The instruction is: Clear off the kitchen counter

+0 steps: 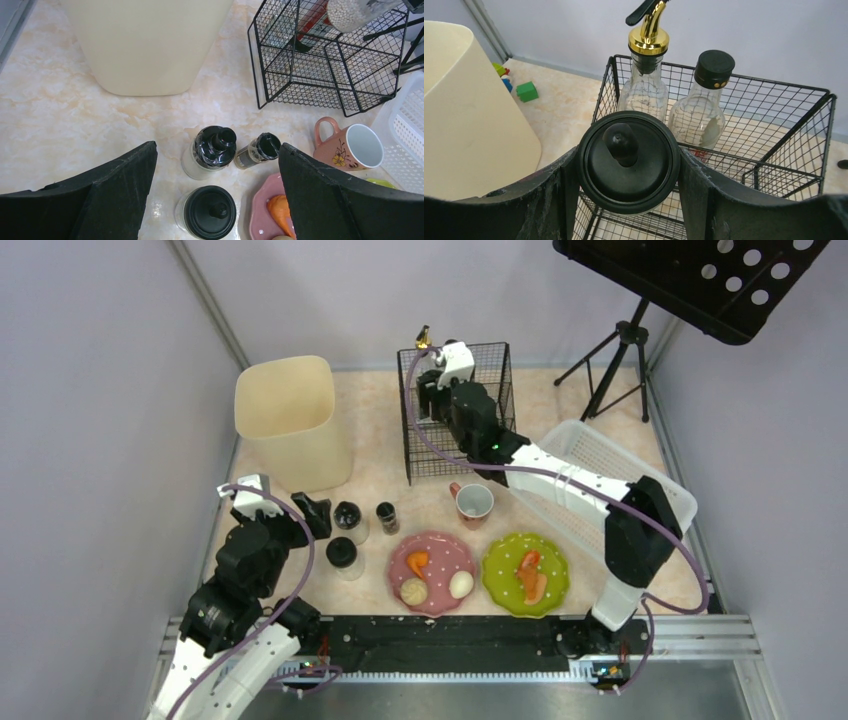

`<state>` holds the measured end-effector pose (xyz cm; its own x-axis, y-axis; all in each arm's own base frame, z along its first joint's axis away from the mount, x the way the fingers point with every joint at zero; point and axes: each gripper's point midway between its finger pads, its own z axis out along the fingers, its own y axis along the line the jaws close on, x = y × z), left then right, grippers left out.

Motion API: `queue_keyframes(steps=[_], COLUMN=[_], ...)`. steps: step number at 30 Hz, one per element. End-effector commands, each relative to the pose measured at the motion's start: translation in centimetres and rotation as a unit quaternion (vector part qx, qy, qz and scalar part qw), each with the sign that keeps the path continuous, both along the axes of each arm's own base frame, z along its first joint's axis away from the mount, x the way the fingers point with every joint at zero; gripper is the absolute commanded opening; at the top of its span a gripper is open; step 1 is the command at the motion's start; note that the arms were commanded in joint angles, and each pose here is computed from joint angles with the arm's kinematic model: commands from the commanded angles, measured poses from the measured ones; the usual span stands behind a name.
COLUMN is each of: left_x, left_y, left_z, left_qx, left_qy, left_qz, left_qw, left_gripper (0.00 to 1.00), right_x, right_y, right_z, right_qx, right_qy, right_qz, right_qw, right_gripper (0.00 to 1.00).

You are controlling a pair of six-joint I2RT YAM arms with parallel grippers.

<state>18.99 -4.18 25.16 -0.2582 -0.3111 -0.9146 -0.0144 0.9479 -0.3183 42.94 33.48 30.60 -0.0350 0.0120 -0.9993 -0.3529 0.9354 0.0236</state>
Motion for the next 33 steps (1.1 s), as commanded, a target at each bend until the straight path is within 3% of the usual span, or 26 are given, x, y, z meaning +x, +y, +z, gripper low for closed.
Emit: queue_keyframes(steps=[1, 33], left_x=[0.4, 0.3], left_y=[-0.4, -0.5], left_z=[0.3, 0.4], left_qx=[-0.001, -0.002], left_qy=[-0.007, -0.011], left_qz=[-0.008, -0.012], left_qw=[1.000, 1.000], left_gripper=[0.96, 0.96], right_x=[1.5, 5.4], right_y=[0.6, 3.2], right_z=[5.2, -9.1], right_qx=[0.078, 0.028], right_qy=[-0.054, 0.066], right_qz=[0.002, -0.012], right_qw=[0.995, 0.997], right_gripper=[0.10, 0.11])
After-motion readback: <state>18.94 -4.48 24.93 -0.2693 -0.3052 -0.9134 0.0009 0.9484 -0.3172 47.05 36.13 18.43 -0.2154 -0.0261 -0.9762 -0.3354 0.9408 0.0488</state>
